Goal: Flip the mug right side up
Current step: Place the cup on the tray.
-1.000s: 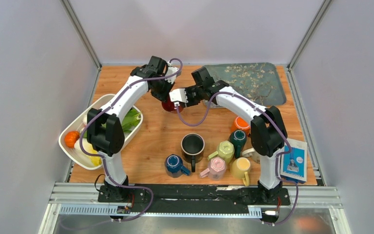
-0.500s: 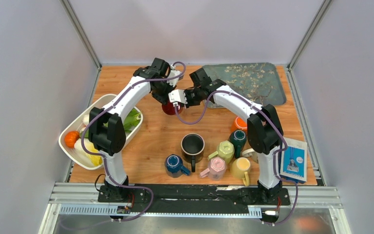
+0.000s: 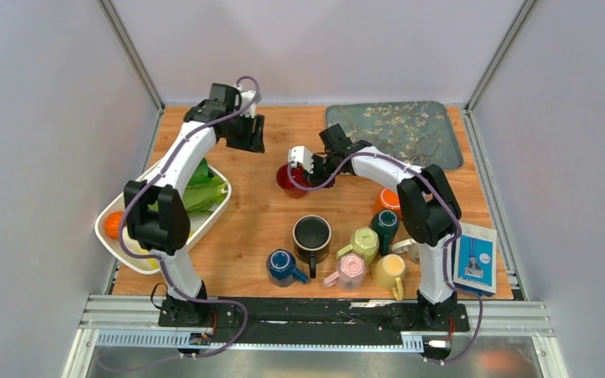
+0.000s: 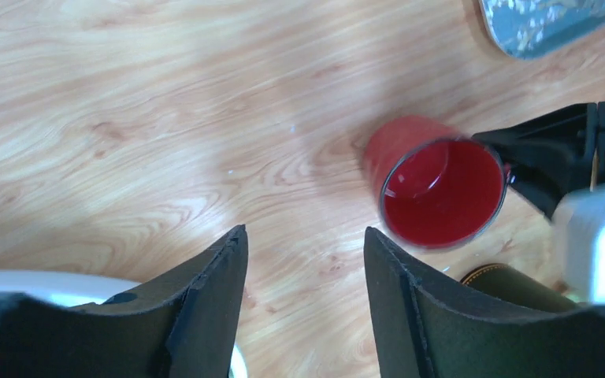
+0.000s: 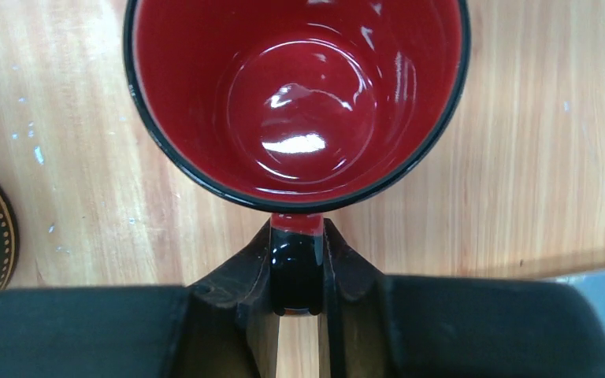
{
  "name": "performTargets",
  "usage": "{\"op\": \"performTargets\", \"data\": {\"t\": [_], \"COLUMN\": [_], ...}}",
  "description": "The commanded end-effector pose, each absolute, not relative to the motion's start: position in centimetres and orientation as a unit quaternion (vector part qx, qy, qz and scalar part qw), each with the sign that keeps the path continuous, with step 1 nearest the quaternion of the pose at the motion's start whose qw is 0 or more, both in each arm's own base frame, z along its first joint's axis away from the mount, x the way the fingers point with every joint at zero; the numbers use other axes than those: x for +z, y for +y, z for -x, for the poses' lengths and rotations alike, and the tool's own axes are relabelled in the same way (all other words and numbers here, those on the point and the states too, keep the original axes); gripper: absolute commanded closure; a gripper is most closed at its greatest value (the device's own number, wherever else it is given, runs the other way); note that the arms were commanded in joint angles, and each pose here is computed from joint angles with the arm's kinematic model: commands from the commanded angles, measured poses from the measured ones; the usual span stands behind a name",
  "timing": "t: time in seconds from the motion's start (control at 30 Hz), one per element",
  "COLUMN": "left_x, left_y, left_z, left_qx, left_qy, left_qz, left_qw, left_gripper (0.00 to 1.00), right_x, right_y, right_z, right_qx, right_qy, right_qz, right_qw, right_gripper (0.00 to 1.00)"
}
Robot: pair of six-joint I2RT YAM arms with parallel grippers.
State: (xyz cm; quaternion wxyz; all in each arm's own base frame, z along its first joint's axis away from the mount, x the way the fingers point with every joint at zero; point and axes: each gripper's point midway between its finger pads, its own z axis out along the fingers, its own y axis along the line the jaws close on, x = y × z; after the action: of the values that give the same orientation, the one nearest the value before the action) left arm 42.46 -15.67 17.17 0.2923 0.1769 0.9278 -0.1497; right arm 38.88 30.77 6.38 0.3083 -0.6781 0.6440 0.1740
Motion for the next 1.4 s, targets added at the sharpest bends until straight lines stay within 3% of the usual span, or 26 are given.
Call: {"op": "performTargets", "data": {"t": [0.0, 0.43, 0.93, 1.37], "left_x": [23.2, 22.0, 21.8, 21.4], "left_y": [-13.8, -13.0, -12.3, -12.4], "left_z": [-42.9, -42.2, -41.2, -41.2], "left_qx": [-0.224, -0.225, -0.204, -0.207], "left_qy": [0.892, 0.889, 0.886, 0.889], "left_qz": [-0.105, -0.096, -0.122, -0.12], "left_qw": [0.38, 0.387, 0.398, 0.391], "left_gripper": [0.35, 0.38, 0.4, 0.4], "right_x": [14.5, 18.3, 16.9, 13.2], "right_y": [31.0, 21.6, 18.9, 17.8], "right_z": [-43.6, -58.6, -65.5, -66.8], "right_qx": [0.21, 0.16, 0.122, 0.098], "right_qy": [0.684, 0.793, 0.764, 0.794], "right_qz": [0.549, 0.222, 0.246, 0.187], "right_qw": [0.432, 0.544, 0.584, 0.57], "right_gripper": [1.0, 1.0, 1.0, 1.0]}}
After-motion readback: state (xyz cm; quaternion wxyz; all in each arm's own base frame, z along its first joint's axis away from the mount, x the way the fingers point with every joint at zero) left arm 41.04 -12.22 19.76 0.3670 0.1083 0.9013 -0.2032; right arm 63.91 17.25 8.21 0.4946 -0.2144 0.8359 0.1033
